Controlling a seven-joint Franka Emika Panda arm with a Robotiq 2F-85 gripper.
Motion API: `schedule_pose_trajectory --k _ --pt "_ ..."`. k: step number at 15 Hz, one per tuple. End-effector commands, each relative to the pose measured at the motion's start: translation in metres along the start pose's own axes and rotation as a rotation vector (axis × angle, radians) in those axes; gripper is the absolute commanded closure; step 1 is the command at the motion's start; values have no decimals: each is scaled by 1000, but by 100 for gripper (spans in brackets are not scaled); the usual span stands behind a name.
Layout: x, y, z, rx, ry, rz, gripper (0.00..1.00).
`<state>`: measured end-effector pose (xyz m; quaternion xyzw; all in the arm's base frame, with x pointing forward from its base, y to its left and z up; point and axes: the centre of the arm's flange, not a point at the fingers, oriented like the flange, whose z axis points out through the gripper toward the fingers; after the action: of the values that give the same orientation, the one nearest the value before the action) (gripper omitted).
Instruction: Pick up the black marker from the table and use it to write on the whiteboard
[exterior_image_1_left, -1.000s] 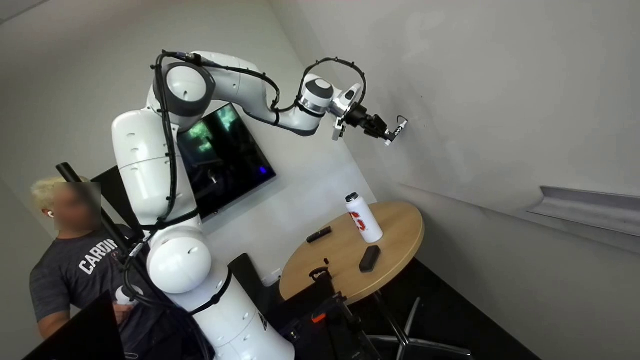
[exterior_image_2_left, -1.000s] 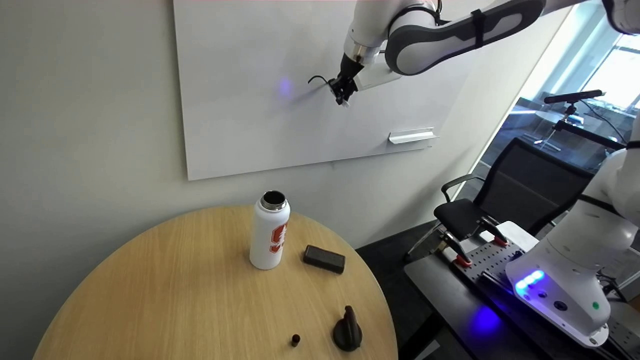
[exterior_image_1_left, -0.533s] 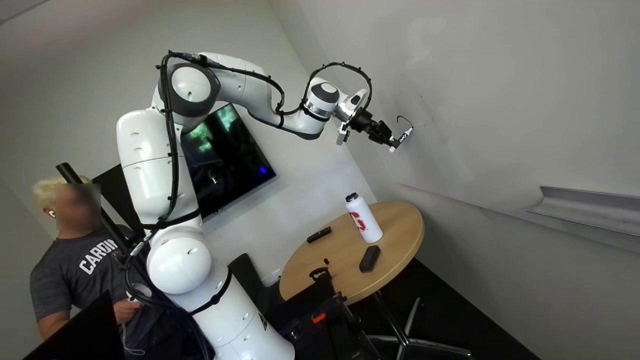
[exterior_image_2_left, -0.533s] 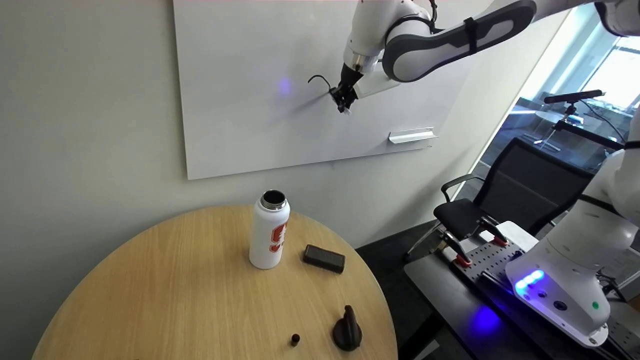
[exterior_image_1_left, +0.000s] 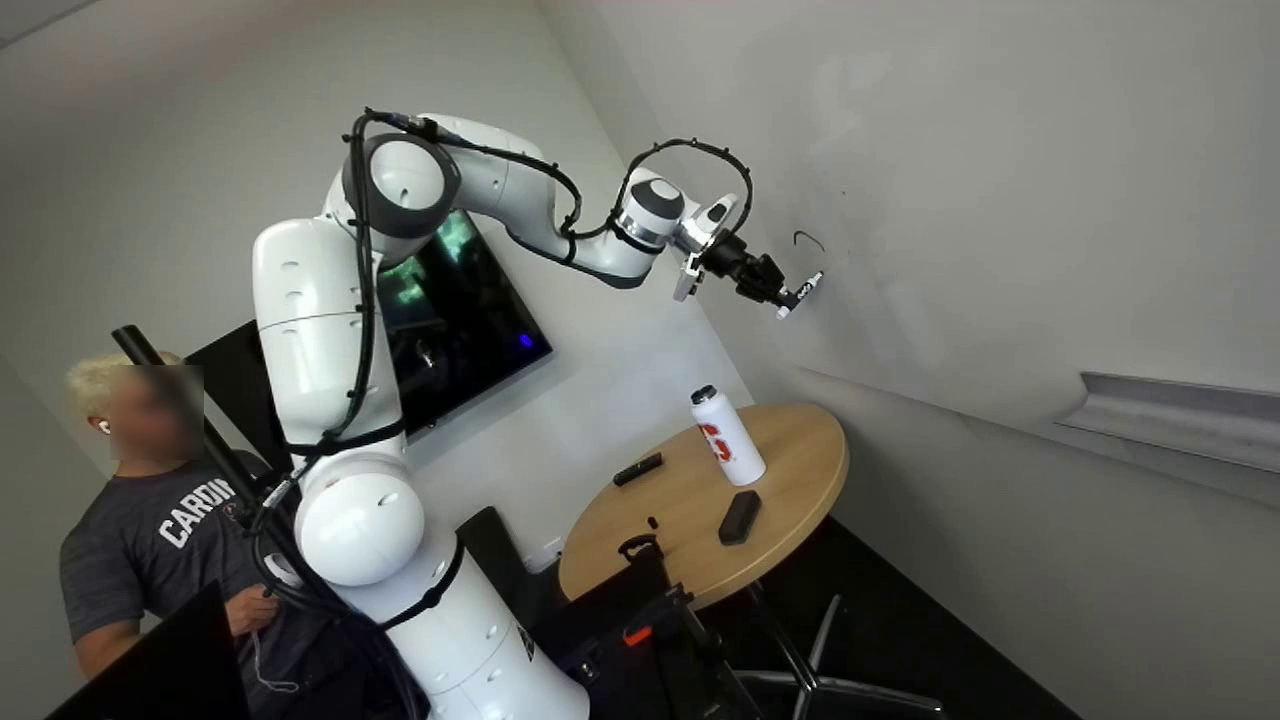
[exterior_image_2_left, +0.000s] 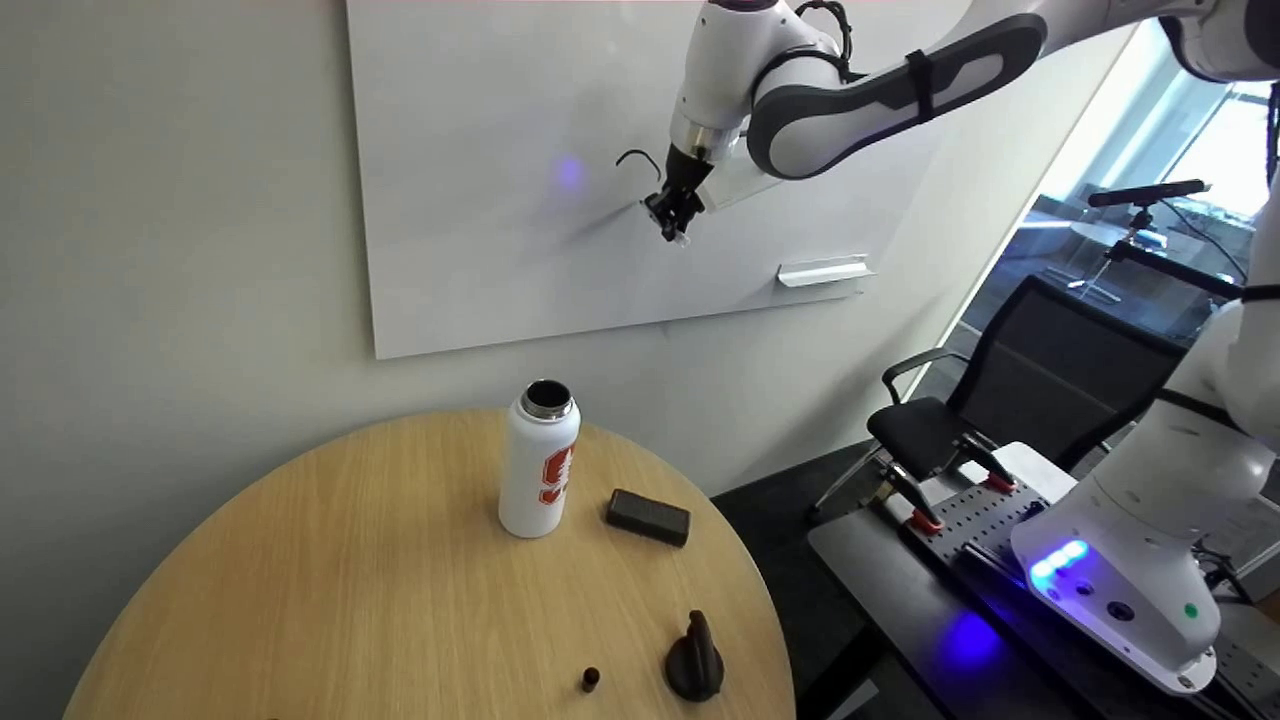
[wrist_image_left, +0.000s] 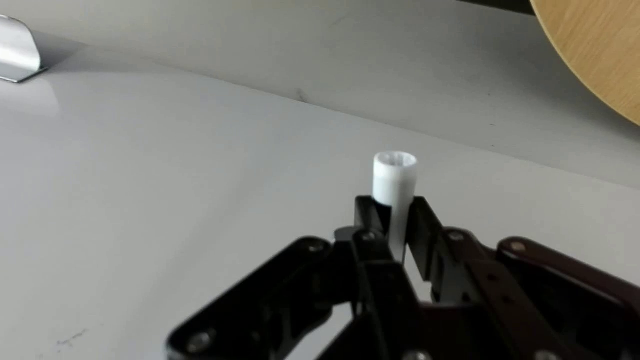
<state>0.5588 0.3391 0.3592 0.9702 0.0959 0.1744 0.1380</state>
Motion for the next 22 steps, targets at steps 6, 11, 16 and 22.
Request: schedule_pose_trajectory --k 6,11,16,22 --pt "23 -19 -27 16 25 -64 95" --pt "25 -19 -51 3 64 -45 95" --pt "24 -10 -62 2 71 -23 95" --pt "30 -18 -42 16 36 -44 95"
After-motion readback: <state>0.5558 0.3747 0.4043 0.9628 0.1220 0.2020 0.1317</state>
